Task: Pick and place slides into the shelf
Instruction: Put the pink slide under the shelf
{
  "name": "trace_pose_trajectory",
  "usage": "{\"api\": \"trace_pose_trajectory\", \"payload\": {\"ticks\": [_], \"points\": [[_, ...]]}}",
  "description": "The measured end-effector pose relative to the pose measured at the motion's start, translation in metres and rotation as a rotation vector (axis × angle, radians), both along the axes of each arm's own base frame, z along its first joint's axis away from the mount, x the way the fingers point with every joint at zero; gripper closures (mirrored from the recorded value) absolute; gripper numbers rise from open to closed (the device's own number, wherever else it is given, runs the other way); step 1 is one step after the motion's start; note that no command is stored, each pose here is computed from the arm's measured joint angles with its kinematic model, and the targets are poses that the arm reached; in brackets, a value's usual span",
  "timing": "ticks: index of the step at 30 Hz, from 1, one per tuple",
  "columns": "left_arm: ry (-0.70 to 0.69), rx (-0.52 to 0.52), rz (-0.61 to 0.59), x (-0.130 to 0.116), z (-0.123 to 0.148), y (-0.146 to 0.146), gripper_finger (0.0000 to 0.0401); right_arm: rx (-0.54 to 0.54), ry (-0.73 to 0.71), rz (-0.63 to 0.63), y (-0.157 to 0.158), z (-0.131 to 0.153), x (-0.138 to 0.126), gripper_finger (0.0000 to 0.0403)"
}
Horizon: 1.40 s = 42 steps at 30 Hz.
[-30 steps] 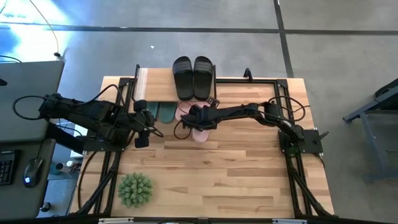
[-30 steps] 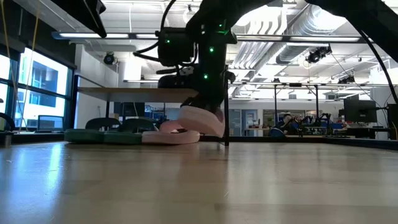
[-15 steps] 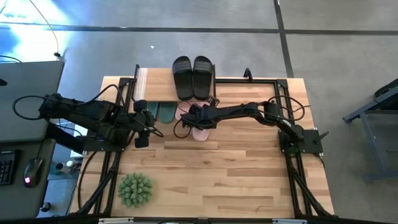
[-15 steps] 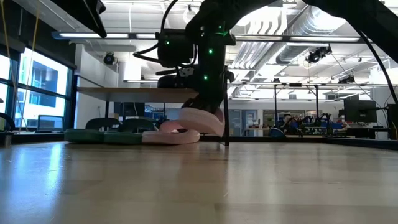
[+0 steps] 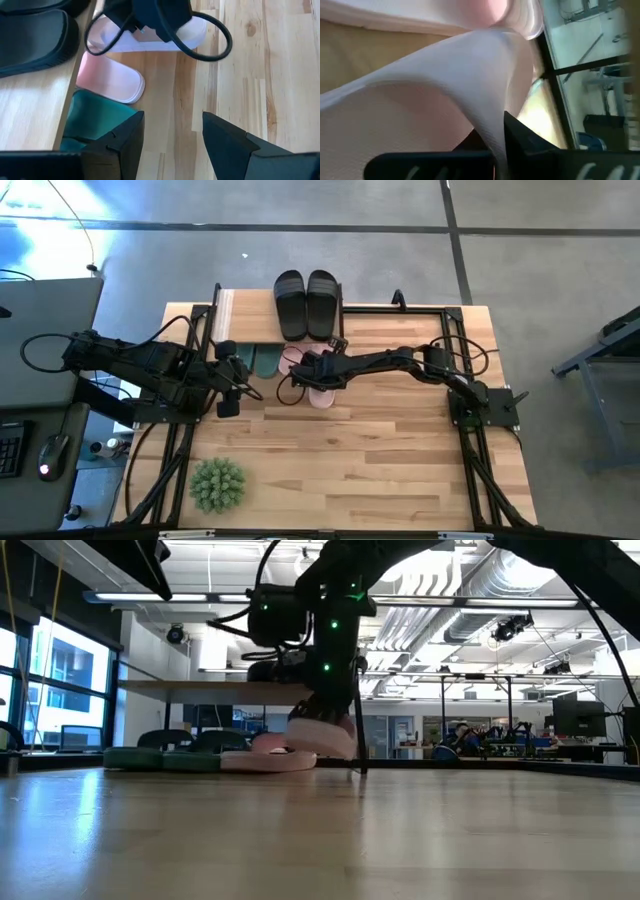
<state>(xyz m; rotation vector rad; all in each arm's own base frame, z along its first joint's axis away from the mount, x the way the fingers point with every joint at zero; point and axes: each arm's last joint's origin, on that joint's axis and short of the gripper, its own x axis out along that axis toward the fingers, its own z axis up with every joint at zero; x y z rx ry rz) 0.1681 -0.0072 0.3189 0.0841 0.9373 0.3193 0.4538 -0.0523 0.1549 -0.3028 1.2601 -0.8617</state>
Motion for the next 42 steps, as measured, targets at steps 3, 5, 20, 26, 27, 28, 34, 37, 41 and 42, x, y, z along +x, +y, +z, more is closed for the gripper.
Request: {"api": "trace_pose_trajectory", "payload": {"ticks": [3, 5, 20, 26, 27, 28, 34, 37, 41, 42], "points": [[-0.001, 0.000, 0.000, 0.000, 0.000, 0.000, 0.0217, 0.078, 0.010, -0.007, 0.002, -0.010, 0.000, 0.0403], [-0.001, 0.000, 0.000, 0.000, 0.000, 0.000, 0.0217, 0.117, 0.016, -0.008, 0.001, -0.008, -0.002, 0.0403], [0.001, -0.003, -0.002, 0.000, 0.000, 0.000, 0.0217, 0.107, -0.006, -0.020, 0.004, -0.006, -0.001, 0.0309], [0.003, -0.003, -0.002, 0.000, 0.000, 0.000, 0.0217, 0.095, 0.015, 0.012, 0.011, -0.004, -0.001, 0.0279], [0.003, -0.003, -0.002, 0.000, 0.000, 0.000, 0.0217, 0.095, 0.014, 0.015, 0.013, -0.002, 0.000, 0.0276], [0.003, -0.003, -0.002, 0.000, 0.000, 0.000, 0.0217, 0.094, 0.011, 0.018, 0.014, 0.000, 0.001, 0.0274], [0.004, -0.003, -0.001, 0.000, 0.000, 0.000, 0.0217, 0.091, -0.007, 0.042, 0.024, 0.016, 0.006, 0.0272], [0.004, -0.003, -0.001, 0.000, 0.000, 0.000, 0.0217, 0.106, -0.015, 0.055, 0.030, 0.023, 0.008, 0.0272], [0.004, -0.003, -0.001, 0.000, 0.000, 0.000, 0.0217, 0.101, 0.003, 0.062, 0.039, 0.032, 0.006, 0.0272], [0.004, -0.003, -0.001, 0.000, 0.000, 0.000, 0.0217, 0.095, 0.008, 0.061, 0.041, 0.035, 0.006, 0.0272]]}}
